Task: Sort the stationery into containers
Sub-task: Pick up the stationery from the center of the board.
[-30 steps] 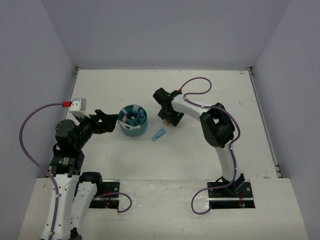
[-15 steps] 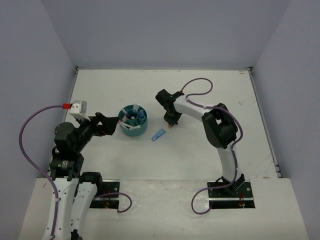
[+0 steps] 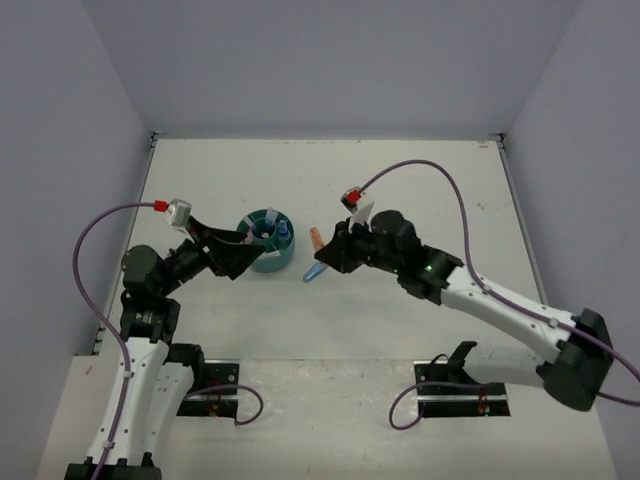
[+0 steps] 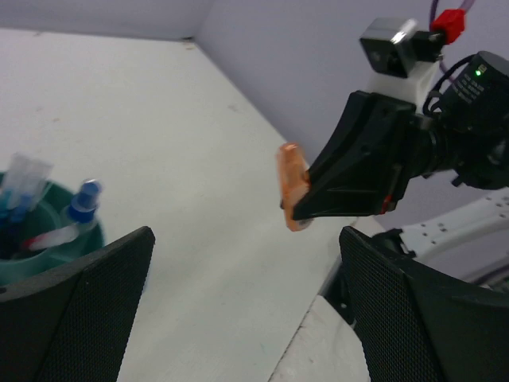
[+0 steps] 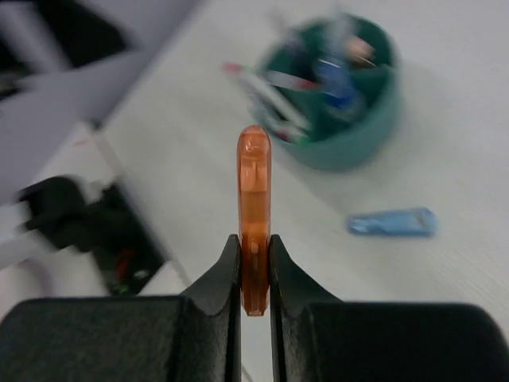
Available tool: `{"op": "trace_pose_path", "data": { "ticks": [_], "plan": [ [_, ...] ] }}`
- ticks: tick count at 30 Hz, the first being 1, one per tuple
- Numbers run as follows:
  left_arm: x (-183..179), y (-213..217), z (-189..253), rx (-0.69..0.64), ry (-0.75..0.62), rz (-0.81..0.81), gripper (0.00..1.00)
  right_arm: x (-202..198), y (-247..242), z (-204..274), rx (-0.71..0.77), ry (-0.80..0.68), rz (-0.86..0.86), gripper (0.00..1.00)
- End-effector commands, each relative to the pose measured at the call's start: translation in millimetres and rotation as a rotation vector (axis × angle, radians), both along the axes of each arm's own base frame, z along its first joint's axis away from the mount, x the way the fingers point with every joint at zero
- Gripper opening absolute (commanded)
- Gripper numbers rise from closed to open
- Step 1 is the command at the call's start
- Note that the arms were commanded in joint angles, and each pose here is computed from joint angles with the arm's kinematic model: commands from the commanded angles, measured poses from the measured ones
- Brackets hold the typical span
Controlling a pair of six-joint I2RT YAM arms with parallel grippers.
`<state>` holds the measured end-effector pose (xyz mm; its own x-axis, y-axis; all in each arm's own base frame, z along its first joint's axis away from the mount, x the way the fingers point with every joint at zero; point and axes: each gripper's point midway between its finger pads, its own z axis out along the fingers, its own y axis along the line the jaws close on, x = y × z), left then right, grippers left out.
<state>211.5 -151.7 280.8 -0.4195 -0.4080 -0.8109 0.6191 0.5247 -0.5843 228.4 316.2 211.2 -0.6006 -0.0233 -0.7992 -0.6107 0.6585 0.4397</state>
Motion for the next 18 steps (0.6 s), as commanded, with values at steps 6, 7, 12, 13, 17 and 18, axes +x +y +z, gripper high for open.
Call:
{"op": "trace_pose_path", "data": {
  "ticks": [6, 7, 12, 13, 17, 18],
  "plan": [
    [-110.6, -56.4, 89.7, -0.133, -0.505, -0.492, 0.99, -121.0, 21.9, 107.2, 0.440, -0.304, 0.737, 0.00],
    [-114.9, -59.6, 92.6, -0.139, -0.531, -0.514, 0.97, -123.3, 24.0, 111.2, 0.453, -0.297, 0.755, 0.00],
    [-112.8, -77.4, 91.1, -0.164, -0.510, -0.569, 0.88, -129.4, 28.4, 117.7, 0.467, -0.304, 0.794, 0.00],
    [-107.4, -80.7, 88.5, -0.163, -0.491, -0.564, 0.85, -129.9, 28.7, 117.3, 0.466, -0.306, 0.797, 0.00],
    [-92.9, -88.4, 82.6, -0.161, -0.446, -0.543, 0.72, -133.0, 27.8, 115.1, 0.461, -0.310, 0.814, 0.00],
    [-88.4, -89.4, 82.0, -0.164, -0.435, -0.528, 0.71, -132.8, 28.0, 114.2, 0.459, -0.308, 0.814, 0.00]
  ]
}}
